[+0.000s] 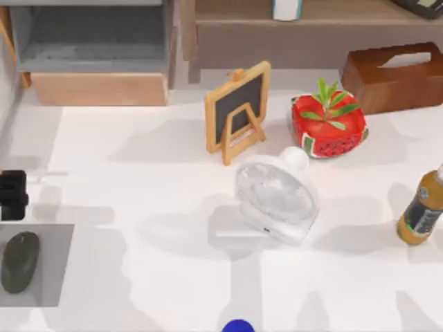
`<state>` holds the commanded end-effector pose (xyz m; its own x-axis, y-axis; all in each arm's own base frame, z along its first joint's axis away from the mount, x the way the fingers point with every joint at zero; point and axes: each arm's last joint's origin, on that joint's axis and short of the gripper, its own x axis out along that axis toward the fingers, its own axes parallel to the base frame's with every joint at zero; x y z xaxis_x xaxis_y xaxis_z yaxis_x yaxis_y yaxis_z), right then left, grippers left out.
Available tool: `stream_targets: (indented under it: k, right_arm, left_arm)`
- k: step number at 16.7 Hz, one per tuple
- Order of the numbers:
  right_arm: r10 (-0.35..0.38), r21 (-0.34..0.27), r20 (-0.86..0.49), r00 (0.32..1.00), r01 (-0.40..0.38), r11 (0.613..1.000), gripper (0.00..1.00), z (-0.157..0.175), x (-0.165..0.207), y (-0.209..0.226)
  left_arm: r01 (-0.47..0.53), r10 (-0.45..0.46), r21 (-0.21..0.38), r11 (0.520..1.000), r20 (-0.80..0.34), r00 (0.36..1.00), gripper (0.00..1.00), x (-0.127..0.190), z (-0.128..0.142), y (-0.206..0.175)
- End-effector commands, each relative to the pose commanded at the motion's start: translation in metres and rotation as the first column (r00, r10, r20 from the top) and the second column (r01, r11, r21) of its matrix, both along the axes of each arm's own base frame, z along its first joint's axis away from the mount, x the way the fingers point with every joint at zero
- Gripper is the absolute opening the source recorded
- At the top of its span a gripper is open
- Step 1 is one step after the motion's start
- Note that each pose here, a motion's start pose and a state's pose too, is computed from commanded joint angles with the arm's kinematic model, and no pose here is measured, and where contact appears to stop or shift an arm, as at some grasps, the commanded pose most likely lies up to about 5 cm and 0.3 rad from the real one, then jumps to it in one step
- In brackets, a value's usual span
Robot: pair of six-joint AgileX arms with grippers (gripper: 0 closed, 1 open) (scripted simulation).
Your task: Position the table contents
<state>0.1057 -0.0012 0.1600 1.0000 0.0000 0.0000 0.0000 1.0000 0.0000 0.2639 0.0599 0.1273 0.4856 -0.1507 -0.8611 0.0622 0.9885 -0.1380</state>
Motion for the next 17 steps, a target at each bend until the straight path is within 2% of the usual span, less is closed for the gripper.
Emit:
stream_targets:
  k: [2,4,7,9,11,13,15,17]
  right_arm:
    - [0.0,0.0,0.0,1.0,0.0,1.0,1.0,0.0,0.0,0.0]
    - [0.0,0.0,0.0,1.0,0.0,1.0,1.0,0.0,0.0,0.0]
    - [0.0,0.0,0.0,1.0,0.0,1.0,1.0,0.0,0.0,0.0]
    - [0.0,0.0,0.0,1.0,0.0,1.0,1.0,0.0,0.0,0.0]
    - [0.0,0.0,0.0,1.0,0.0,1.0,1.0,0.0,0.0,0.0]
    - [0.0,0.0,0.0,1.0,0.0,1.0,1.0,0.0,0.0,0.0]
    - [0.0,0.0,0.0,1.0,0.0,1.0,1.0,0.0,0.0,0.0]
    - [0.0,0.0,0.0,1.0,0.0,1.0,1.0,0.0,0.0,0.0]
  left_arm:
    - [0.024,-0.026,0.015,1.0,0.16,0.987,1.0,0.0,-0.007,0.026]
    - [0.051,-0.075,0.085,0.995,0.322,0.944,1.0,-0.004,-0.014,0.051]
    - [0.08,-0.22,0.283,0.956,0.506,0.834,1.0,-0.016,-0.024,0.08]
    - [0.083,-0.351,0.446,0.891,0.562,0.749,1.0,-0.025,-0.031,0.092]
    - [0.07,-0.49,0.608,0.791,0.561,0.668,1.0,-0.032,-0.036,0.1]
    - [0.041,-0.616,0.748,0.662,0.512,0.599,1.0,-0.039,-0.04,0.105]
    - [0.007,-0.717,0.855,0.519,0.431,0.547,1.0,-0.044,-0.043,0.108]
    - [-0.028,-0.79,0.928,0.373,0.333,0.514,1.0,-0.047,-0.045,0.11]
